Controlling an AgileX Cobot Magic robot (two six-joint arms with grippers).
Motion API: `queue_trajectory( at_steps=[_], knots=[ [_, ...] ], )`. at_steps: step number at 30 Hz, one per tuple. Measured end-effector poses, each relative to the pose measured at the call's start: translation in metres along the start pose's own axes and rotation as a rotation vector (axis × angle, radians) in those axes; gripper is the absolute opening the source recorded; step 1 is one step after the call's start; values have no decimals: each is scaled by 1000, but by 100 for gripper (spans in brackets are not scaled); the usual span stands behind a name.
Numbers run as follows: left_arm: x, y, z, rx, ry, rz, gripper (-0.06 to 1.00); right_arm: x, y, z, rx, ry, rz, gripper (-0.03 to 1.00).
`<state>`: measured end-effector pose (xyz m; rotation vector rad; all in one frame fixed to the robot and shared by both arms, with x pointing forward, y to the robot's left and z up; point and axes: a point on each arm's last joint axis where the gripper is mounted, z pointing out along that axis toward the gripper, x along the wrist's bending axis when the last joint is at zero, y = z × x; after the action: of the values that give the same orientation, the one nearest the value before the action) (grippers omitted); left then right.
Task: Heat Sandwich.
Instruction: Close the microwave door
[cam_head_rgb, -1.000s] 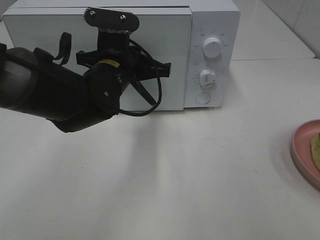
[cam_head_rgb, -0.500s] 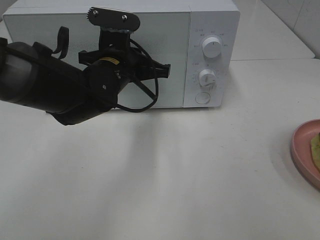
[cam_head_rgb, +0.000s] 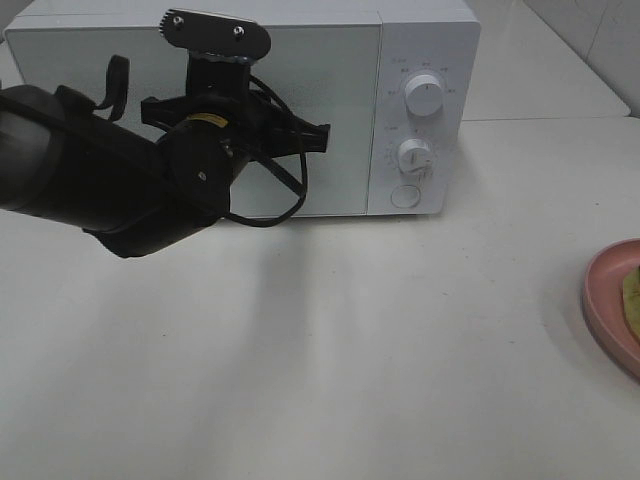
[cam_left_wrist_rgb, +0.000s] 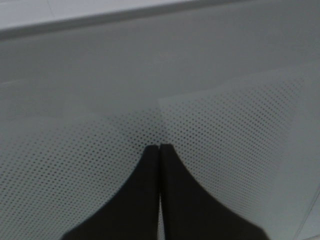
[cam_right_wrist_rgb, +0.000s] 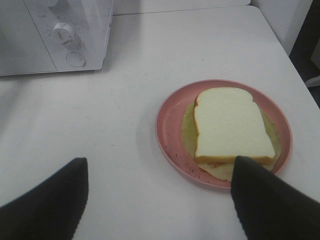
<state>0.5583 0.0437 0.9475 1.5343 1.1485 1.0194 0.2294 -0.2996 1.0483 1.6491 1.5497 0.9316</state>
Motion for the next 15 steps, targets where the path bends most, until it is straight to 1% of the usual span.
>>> queue_trajectory(
  at_steps=[2,5,7,10,11,12,13,14,15],
  knots=[
    [-1,1,-4,0,-3,-1,0,0,0,0,0,0,0,76],
    [-7,1,-21,2,-36,14,0,0,0,0,0,0,0,76],
    [-8,0,-25,5,-45,19,0,0,0,0,0,0,0,76],
    [-12,-2,-40,46,-97,30,0,0,0,0,0,0,0,76],
    [-12,-2,-40,46,-97,30,0,0,0,0,0,0,0,76],
    [-12,-2,-43,69,-118,28,0,0,0,0,0,0,0,76],
    [-12,-3,-49,121,-164,22,1,0,0,0,0,0,0,76],
    [-13,-3,-51,142,-183,19,4,0,0,0,0,0,0,76],
    [-14,-3,-53,169,-208,18,10,0,0,0,0,0,0,76]
  ],
)
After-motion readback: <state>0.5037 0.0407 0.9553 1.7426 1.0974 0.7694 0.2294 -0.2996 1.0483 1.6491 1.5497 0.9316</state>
